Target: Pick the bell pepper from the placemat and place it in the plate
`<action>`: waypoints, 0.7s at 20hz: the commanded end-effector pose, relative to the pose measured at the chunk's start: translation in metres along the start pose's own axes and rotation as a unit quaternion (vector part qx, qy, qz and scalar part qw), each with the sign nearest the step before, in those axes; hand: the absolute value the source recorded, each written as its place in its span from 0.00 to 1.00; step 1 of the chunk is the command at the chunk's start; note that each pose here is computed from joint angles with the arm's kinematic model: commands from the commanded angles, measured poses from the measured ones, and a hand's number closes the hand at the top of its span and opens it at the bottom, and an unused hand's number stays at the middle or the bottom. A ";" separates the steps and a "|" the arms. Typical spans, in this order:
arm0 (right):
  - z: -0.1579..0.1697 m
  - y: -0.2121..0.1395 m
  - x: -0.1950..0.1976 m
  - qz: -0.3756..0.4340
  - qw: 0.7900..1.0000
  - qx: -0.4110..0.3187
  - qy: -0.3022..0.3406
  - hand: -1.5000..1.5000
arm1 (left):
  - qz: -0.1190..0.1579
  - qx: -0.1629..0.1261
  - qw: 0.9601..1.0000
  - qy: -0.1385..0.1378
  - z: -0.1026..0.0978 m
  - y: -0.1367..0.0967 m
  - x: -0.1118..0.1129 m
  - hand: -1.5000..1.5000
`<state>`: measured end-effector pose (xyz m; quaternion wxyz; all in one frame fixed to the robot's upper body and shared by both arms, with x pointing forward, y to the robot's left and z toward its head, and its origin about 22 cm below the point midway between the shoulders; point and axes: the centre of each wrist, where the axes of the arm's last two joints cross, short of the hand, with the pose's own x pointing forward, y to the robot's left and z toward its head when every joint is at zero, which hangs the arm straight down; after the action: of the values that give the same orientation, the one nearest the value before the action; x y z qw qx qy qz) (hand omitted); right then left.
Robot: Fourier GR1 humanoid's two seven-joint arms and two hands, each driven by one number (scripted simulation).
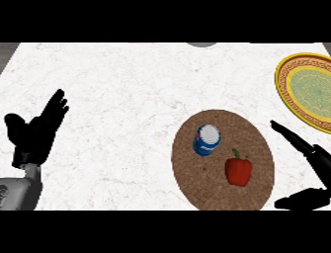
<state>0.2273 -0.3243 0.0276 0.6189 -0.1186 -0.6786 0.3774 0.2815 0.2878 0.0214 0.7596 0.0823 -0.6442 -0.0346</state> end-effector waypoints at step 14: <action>-0.035 0.037 0.034 0.148 0.977 0.115 0.104 0.00 | -0.006 -0.013 1.000 -0.002 0.004 -0.002 0.008 0.50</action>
<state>0.2364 -0.2766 0.0330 0.6318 -0.1816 -0.5599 0.5044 0.2803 0.2872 0.0249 0.7566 0.0786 -0.6479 -0.0408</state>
